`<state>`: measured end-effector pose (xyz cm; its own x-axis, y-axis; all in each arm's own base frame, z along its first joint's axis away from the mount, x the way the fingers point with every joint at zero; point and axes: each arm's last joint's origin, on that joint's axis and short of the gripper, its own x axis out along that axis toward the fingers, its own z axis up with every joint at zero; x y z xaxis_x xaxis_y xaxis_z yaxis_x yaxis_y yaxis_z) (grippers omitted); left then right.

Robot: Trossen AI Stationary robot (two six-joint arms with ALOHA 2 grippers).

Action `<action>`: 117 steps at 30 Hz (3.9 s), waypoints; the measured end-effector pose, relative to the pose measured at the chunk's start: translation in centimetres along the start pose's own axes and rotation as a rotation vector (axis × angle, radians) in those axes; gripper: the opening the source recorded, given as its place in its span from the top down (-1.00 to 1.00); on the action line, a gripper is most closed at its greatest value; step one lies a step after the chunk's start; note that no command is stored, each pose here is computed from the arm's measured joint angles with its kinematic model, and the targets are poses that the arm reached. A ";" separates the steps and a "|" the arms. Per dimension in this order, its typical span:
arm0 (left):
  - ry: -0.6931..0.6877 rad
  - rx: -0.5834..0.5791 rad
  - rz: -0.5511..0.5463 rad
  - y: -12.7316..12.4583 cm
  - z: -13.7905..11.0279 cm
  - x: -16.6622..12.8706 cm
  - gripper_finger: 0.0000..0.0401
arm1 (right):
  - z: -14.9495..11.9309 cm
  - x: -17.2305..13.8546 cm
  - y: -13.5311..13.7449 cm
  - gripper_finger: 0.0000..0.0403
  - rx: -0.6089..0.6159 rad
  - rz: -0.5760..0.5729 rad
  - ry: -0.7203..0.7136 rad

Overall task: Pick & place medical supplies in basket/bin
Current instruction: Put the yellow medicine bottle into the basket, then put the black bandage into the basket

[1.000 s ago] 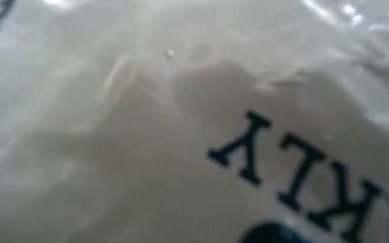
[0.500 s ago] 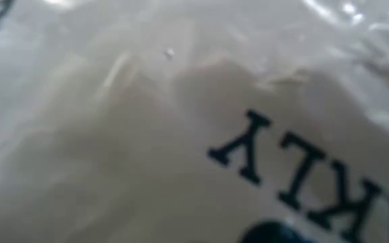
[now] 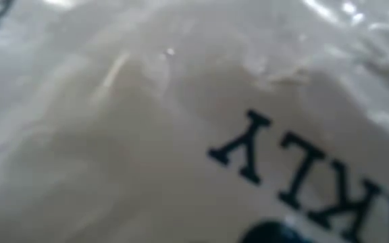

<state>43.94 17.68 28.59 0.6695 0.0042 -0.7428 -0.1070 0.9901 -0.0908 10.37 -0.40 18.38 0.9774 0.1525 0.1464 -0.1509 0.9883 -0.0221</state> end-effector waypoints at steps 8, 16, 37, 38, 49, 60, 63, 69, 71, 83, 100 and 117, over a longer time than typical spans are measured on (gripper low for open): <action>0.056 0.125 0.057 -2.4 -1.1 2.1 0.03 | 0.0 0.0 0.0 1.00 -0.017 0.000 0.000; 0.067 0.105 0.012 -2.9 -4.0 5.3 0.03 | 0.0 0.0 0.0 1.00 -0.025 0.000 0.000; 0.093 0.065 -0.034 -2.1 -9.6 8.7 0.03 | 0.0 0.0 0.0 1.00 -0.030 -0.003 0.000; 0.089 0.065 -0.033 -2.1 -9.6 8.7 0.03 | 0.0 0.0 0.0 1.00 -0.030 -0.003 0.000; 0.011 0.093 -0.047 -2.2 -8.8 8.8 -0.20 | 0.0 0.0 0.0 1.00 -0.029 -0.003 0.000; -0.071 0.190 -0.008 -3.2 -2.3 5.0 -0.60 | 0.0 0.0 0.0 1.00 -0.029 -0.002 0.000; -0.061 0.234 0.045 -3.9 0.1 2.5 -0.63 | 0.0 0.0 0.0 1.00 -0.024 -0.001 0.002; -0.032 0.282 0.115 -6.0 4.0 -4.1 -0.61 | -0.2 0.0 0.0 1.00 0.003 -0.001 0.022; -0.004 0.289 0.119 -7.0 4.5 -6.3 -0.58 | -0.2 0.0 0.0 1.00 0.014 0.001 0.022; -0.139 0.278 0.204 -11.8 0.0 -21.7 0.25 | -0.2 0.0 0.0 1.00 0.033 0.004 0.018; -0.550 0.126 0.028 -12.5 -16.7 -21.4 0.99 | -0.2 0.1 0.0 1.00 0.024 0.005 0.016; -0.876 0.040 -0.176 -12.5 -30.2 -16.9 0.99 | -0.2 0.1 0.0 1.00 0.003 0.005 0.024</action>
<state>11.73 0.96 22.23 0.9968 -0.0583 0.0547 0.0645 0.9906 -0.1204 10.47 -0.38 18.15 0.9799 0.1574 0.1227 -0.1562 0.9875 -0.0194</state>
